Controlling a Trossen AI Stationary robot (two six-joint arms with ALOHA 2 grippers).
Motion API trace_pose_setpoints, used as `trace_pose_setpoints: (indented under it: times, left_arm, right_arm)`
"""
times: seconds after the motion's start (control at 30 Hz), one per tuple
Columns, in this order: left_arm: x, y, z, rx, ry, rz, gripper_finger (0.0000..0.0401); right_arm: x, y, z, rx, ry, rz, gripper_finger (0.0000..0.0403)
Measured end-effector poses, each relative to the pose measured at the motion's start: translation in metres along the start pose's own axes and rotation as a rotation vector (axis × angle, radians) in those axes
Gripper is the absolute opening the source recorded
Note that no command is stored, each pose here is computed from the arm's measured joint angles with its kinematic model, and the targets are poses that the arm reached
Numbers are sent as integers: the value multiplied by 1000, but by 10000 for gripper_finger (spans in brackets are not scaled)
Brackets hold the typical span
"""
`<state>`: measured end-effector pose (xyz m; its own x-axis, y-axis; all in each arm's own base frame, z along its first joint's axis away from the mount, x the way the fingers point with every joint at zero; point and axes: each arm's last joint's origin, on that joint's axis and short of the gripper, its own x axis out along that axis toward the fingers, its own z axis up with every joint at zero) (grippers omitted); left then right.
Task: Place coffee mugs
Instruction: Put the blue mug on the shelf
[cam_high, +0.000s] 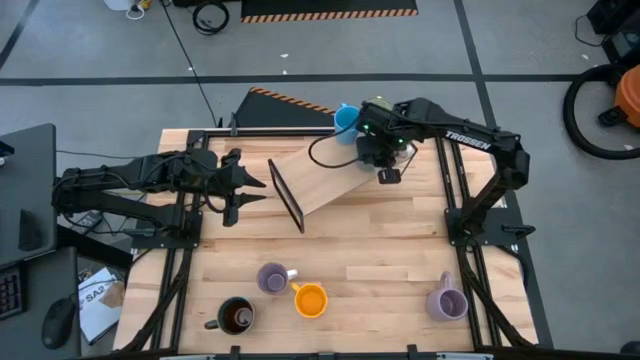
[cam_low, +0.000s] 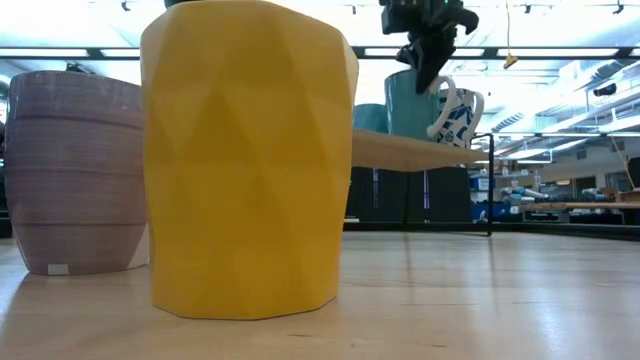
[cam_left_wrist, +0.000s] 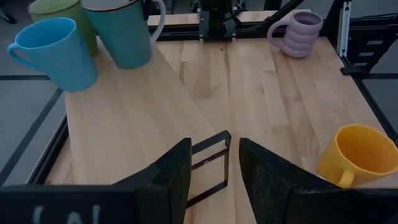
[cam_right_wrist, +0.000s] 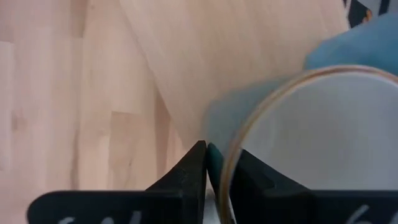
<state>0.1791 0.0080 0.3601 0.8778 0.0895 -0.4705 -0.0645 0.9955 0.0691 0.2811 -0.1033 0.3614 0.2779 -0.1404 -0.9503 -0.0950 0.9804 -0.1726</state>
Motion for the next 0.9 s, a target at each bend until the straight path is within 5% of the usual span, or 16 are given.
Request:
trace_pose_setpoints:
  times: [0.47,0.9]
  left_arm:
    - [0,0,-1,-6,14,-1,142]
    - [0,0,-3,-13,27,-1,142]
  right_arm:
    - [-4,1,1,16,23,-78,109]
    - [-43,12,12,4,-53,-181,111]
